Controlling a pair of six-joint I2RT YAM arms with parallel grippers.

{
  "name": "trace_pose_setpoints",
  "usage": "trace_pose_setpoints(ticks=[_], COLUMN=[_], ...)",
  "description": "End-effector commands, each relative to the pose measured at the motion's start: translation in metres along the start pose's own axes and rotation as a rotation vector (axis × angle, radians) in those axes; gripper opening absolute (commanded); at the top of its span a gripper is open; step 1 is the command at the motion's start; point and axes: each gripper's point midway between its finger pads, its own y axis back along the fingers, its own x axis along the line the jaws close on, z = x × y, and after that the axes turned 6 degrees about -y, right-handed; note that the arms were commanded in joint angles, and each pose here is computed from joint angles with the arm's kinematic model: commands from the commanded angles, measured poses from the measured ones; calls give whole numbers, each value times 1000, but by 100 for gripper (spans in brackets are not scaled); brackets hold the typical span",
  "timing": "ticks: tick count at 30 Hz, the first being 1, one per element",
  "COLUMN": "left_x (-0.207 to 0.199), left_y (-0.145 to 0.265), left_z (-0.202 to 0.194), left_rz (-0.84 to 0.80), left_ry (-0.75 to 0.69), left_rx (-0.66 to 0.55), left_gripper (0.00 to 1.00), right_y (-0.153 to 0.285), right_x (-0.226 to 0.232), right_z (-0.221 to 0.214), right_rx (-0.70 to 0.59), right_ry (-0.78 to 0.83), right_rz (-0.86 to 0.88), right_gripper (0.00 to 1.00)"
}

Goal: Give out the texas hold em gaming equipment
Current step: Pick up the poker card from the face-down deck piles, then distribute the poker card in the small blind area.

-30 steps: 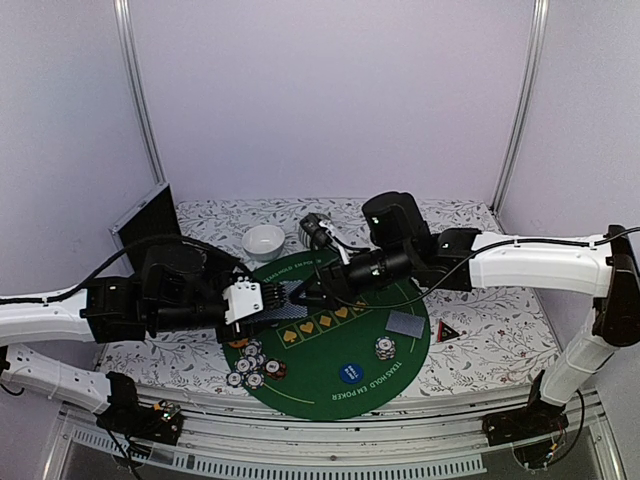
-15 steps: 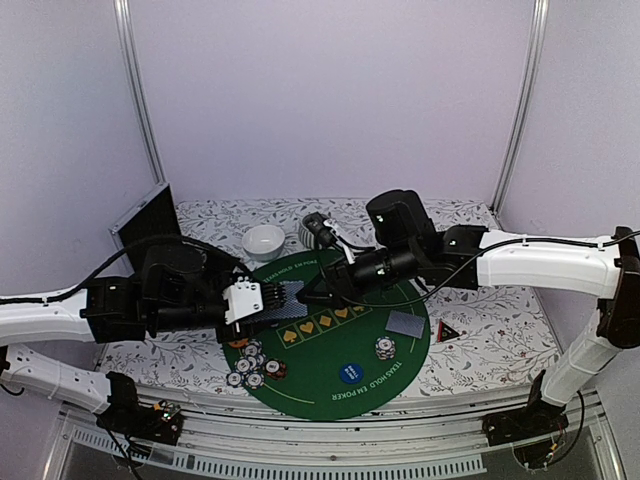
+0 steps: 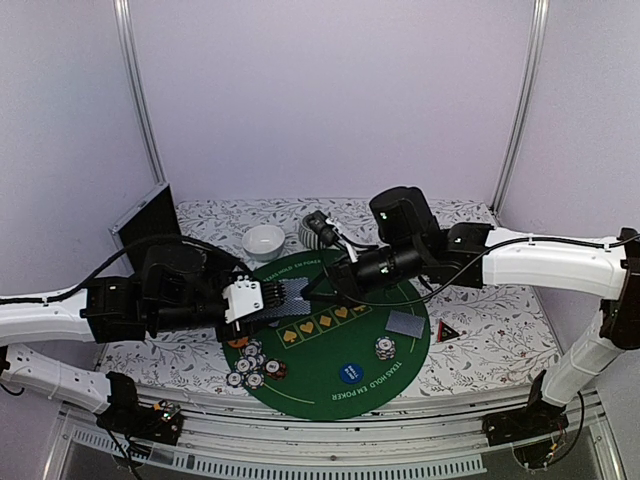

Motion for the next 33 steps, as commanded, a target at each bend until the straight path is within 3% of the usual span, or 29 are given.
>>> trace_pose_setpoints(ticks=[1,15,19,23,28,33], left_x=[7,12,12,10,10,9], left_y=[0,6,7,7,7,6], left_z=[0,8,9,10,11,9], left_rz=[24,31,31,21,20,17], left_ry=[0,8,8,12,14,12], left_rx=[-8,-37,-38,-45,-48,-44], left_gripper=[51,51,51,51,51,51], right_y=[21,90,132,161,166,148], right_x=[12,15,-45,-130,-202,-227], right_z=[16,32,21,-32,-96,-127], right_rx=[-54,-197,-261,-250,-157,-43], right_ry=[37,17,-144,-388,-590,-634], right_rz=[-21,-51,-181,-314,-420,-415], right_gripper=[2,2,2,2,2,2])
